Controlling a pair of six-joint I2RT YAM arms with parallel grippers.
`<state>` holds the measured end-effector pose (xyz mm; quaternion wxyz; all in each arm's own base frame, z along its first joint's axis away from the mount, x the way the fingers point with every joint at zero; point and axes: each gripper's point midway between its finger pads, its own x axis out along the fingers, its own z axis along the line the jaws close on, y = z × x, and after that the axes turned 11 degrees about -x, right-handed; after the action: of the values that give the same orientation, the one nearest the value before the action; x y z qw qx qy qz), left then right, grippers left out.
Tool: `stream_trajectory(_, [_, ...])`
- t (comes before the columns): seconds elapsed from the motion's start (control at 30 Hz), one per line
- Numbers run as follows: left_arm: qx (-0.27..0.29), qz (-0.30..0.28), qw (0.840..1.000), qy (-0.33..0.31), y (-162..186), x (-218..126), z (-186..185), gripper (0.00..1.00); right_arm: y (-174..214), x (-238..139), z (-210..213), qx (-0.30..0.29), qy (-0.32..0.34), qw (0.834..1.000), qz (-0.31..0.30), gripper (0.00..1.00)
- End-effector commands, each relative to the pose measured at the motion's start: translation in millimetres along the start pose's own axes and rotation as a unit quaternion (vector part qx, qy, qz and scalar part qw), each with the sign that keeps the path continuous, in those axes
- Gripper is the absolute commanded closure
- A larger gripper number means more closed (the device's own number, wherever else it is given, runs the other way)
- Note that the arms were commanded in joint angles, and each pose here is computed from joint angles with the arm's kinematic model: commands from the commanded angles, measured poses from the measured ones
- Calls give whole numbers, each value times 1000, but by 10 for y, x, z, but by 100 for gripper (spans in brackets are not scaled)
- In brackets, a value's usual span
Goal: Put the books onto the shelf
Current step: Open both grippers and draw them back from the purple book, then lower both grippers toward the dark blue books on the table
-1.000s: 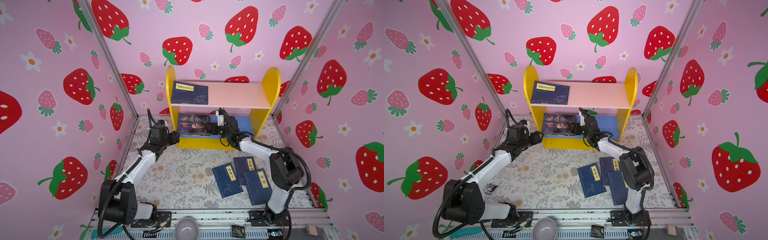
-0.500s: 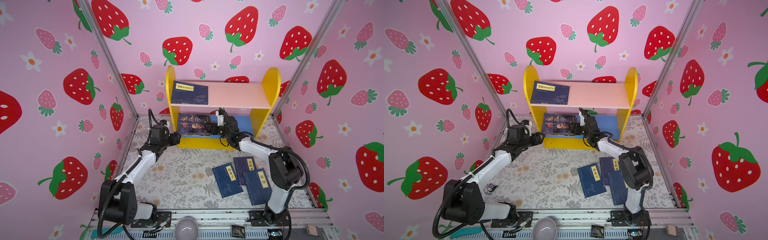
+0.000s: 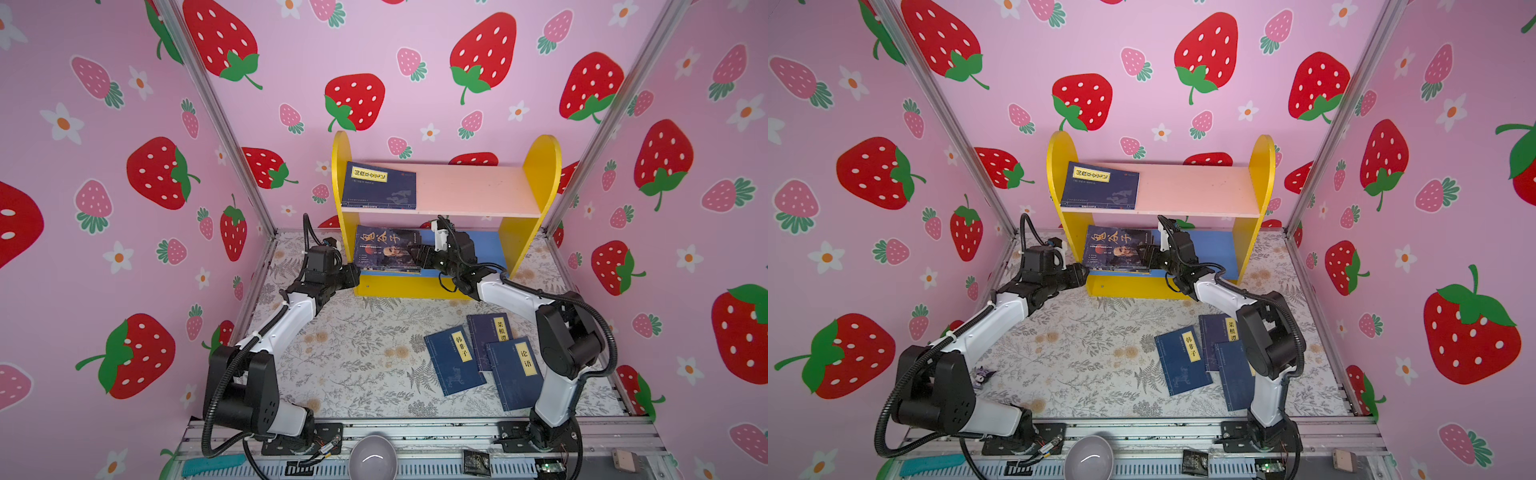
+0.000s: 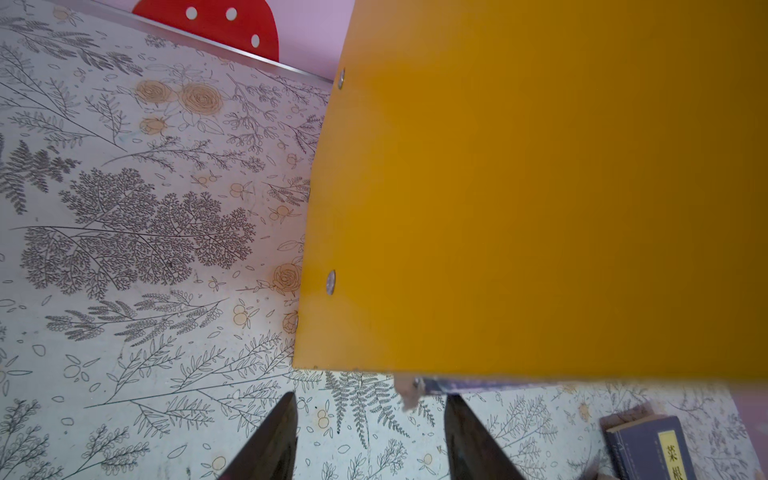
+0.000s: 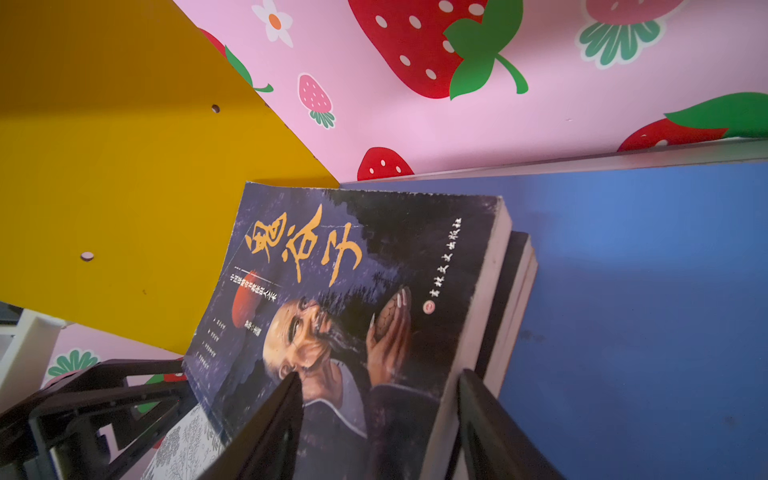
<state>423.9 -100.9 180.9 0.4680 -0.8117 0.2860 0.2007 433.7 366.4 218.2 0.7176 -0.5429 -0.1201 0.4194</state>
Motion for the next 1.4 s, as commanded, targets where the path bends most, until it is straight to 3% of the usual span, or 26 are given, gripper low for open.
stream_trajectory(0.0, [-3,-41,999,-4,-273,-6,-83,44,-114,54,147,-1,-31,999,-13,39])
stream_trajectory(0.33, [-18,-51,999,-7,-192,-157,-45,43,-251,-36,230,-20,-38,999,-26,36])
stream_trajectory(0.47, [-40,-48,998,26,-12,-397,-117,32,-368,-269,299,-52,-32,997,-36,33])
stream_trajectory(0.6, [-68,-26,995,73,300,-618,-249,21,-240,-624,205,-71,12,997,-19,31])
stream_trajectory(0.77, [-96,39,986,129,865,-734,-514,12,332,-1156,-112,-61,96,993,44,29])
stream_trajectory(0.93, [-110,107,974,167,1492,-720,-887,6,1175,-1571,-412,-12,150,980,126,30])
stream_trajectory(1.1, [-117,150,968,162,2044,-585,-1127,6,1867,-1867,-483,57,149,973,166,32])
stream_trajectory(1.37, [-133,215,955,154,2698,-318,-1413,6,2289,-2248,-503,96,180,958,199,32])
